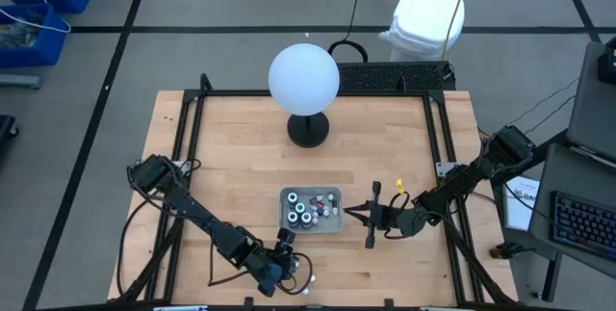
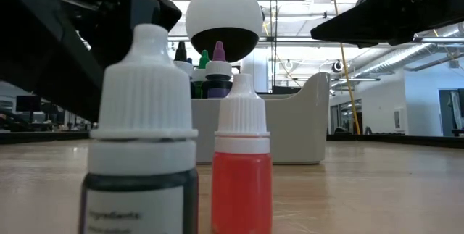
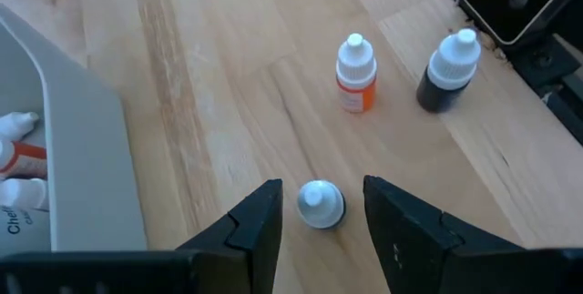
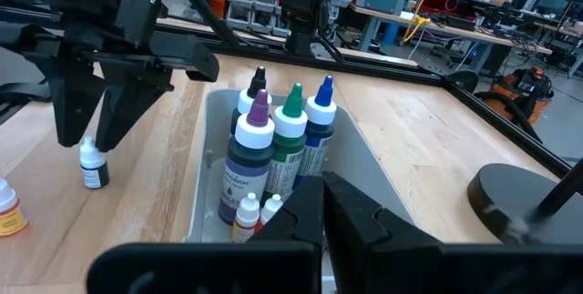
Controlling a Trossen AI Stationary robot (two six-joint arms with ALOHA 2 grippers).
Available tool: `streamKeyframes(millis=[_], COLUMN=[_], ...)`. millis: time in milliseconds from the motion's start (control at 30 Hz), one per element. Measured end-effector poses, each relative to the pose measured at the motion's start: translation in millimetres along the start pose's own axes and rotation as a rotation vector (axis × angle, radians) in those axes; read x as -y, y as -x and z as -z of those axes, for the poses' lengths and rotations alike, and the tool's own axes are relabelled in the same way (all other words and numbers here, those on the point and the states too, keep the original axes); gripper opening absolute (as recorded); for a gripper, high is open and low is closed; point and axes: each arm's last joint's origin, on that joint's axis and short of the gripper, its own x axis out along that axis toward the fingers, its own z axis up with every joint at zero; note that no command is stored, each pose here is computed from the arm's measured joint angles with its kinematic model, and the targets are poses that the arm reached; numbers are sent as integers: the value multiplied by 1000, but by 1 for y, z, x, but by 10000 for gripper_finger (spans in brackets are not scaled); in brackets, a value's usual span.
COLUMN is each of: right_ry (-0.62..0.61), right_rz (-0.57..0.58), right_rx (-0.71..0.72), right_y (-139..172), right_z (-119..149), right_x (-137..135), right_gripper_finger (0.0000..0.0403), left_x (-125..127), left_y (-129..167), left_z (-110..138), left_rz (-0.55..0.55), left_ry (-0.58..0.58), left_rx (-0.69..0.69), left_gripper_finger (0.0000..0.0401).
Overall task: Pick & Place food coloring
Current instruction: Put the small green food coloring bottle into the gray bin
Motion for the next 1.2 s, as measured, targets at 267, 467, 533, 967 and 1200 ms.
streamKeyframes(millis=[267, 467, 533, 967, 1200], right_ry=[0, 0, 0, 0, 0], right_rz=[0, 0, 0, 0, 0], right_rx=[0, 0, 0, 0, 0], right_y=[0, 0, 0, 0, 0], right_z=[0, 0, 0, 0, 0], right_x=[0, 0, 0, 0, 0], right_gripper_finger=[0, 0, 0, 0, 0], left_x=[-3, -5, -5, -6, -6], left_y=[-1, -2, -2, -2, -4], left_z=[0, -1, -1, -1, 0], left_rz=[-6, 6, 11, 11, 84], left_ry=[9, 35, 35, 12, 47], left_rx=[0, -3, -1, 3, -7], left_gripper_finger=[161, 161, 161, 161, 161])
